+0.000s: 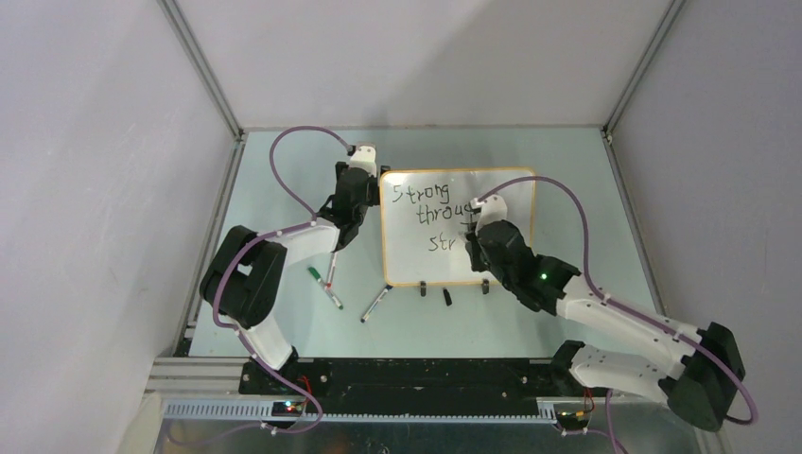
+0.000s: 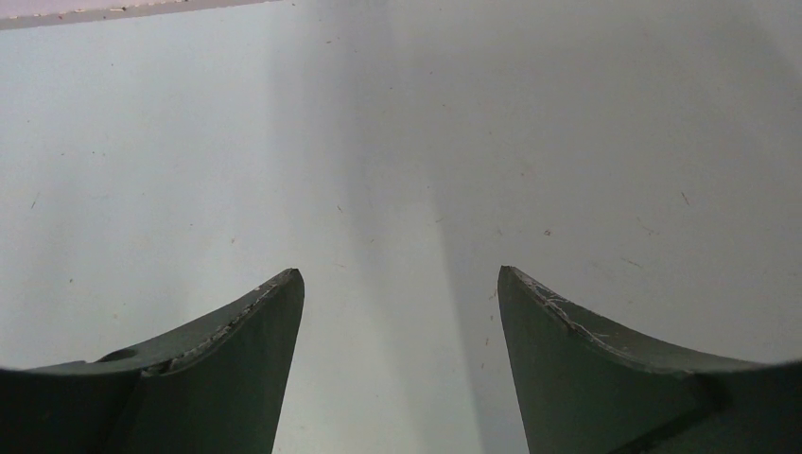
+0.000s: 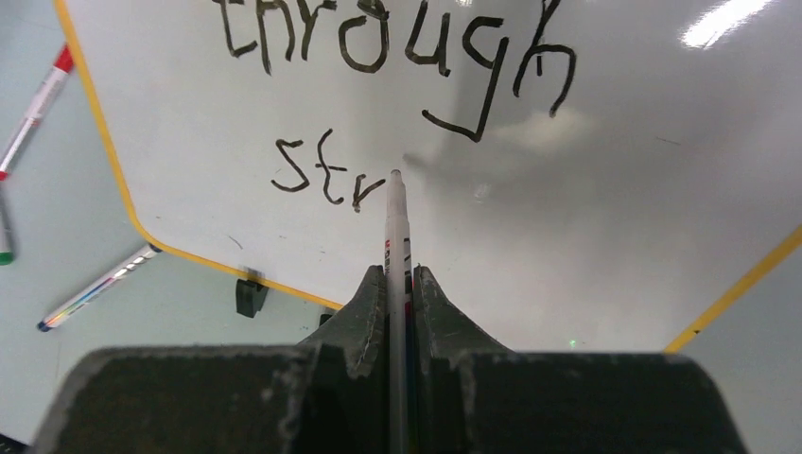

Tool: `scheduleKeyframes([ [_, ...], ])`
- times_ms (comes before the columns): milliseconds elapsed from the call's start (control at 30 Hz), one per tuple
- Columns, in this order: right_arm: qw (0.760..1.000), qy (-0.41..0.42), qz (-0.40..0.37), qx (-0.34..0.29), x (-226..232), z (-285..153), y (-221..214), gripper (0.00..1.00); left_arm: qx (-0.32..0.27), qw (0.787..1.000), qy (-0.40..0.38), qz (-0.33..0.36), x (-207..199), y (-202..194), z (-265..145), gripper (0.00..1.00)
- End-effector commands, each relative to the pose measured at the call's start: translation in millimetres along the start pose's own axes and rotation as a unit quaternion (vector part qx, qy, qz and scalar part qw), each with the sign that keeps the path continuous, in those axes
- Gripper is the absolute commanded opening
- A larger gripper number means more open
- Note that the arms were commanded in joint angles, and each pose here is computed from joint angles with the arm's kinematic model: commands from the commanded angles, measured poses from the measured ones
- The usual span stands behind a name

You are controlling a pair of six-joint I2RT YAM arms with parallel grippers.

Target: Write a sentence on the whiteboard

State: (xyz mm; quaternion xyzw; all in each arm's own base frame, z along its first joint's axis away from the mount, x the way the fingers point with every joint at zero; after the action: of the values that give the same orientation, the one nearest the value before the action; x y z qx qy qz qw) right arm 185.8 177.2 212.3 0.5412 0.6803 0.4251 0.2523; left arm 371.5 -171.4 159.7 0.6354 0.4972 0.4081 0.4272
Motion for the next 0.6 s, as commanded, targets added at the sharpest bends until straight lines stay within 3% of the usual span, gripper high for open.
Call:
scheduleKeyframes([
  [0, 0.998, 0.017, 0.02, -0.058, -3.8, -17.0, 10.2, 0.0, -0.028, 1.0, -0.006, -0.01, -1.4, 13.1, -2.2, 0.81],
  [233, 0.994, 0.031, 0.031, -0.096, -12.2, -23.8, 0.9, 0.0, -0.029, 1.0, -0.007, -0.01, -1.6, 12.9, -2.4, 0.81],
  [567, 0.995, 0.031, 0.026, -0.088, -9.1, -13.4, -11.5, 0.0, -0.027, 1.0, -0.006, -0.009, -1.3, 12.0, -2.2, 0.81],
])
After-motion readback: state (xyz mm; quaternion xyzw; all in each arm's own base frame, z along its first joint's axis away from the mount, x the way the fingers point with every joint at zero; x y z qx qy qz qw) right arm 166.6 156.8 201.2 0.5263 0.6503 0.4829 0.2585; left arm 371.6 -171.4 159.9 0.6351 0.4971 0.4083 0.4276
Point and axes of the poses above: each gripper's point midway between its finger pads, its own z axis out along the fingers, its own x axis along the line the jaws close on, y = z × x, the point moved 9 cm from there along -z, back along the fingers, and after that the axes turned 6 degrees about z, right-handed, at the moved point
